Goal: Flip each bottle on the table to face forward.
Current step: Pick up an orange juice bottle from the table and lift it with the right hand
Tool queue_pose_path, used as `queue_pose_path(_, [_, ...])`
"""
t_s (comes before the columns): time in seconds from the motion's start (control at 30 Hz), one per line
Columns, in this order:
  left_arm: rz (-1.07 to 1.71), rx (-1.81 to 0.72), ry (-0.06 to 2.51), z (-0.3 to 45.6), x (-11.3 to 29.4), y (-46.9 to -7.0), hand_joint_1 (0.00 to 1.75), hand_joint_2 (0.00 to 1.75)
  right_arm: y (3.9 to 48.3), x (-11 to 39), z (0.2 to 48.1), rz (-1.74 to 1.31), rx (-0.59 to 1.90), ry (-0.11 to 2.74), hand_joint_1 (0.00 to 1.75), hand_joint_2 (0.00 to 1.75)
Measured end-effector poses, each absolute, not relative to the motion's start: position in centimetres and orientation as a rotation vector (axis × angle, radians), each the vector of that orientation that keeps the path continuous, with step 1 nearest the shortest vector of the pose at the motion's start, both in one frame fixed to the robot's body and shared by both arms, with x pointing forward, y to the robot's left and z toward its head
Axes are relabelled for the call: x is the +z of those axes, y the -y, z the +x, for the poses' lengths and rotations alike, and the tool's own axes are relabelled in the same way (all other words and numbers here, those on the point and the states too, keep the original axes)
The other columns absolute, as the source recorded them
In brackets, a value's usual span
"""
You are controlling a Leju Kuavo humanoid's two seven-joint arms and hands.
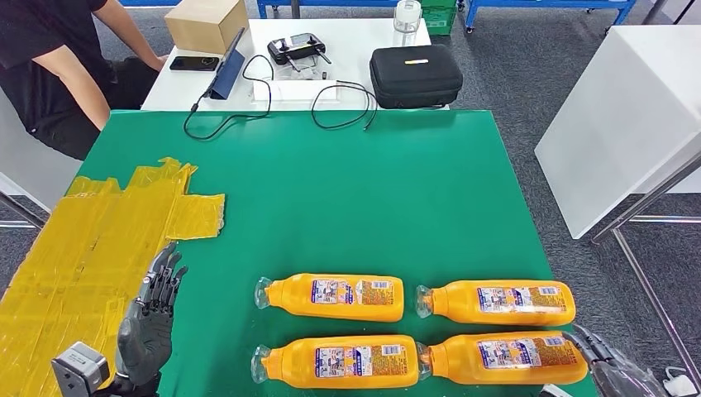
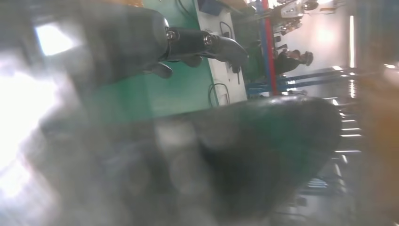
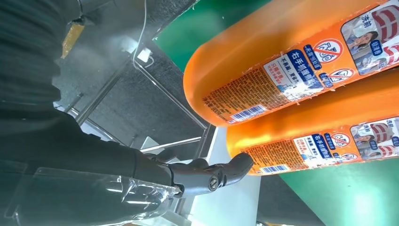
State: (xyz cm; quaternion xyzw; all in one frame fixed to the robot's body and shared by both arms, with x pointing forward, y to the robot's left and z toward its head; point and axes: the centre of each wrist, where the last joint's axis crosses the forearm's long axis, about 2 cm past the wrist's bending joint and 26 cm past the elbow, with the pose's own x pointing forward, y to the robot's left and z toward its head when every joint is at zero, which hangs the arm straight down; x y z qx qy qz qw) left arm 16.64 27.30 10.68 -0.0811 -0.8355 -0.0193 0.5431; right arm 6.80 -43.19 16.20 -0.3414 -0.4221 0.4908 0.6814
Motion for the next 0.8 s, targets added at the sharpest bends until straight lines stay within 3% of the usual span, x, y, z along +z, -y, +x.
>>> queue_pose_path(0.8, [-0.222,-0.045,1.966,17.2,10.7,-26.8,0.0,0.0,41.6,13.5,9.3,-0.713,1.166,0.907,0.0,1.75])
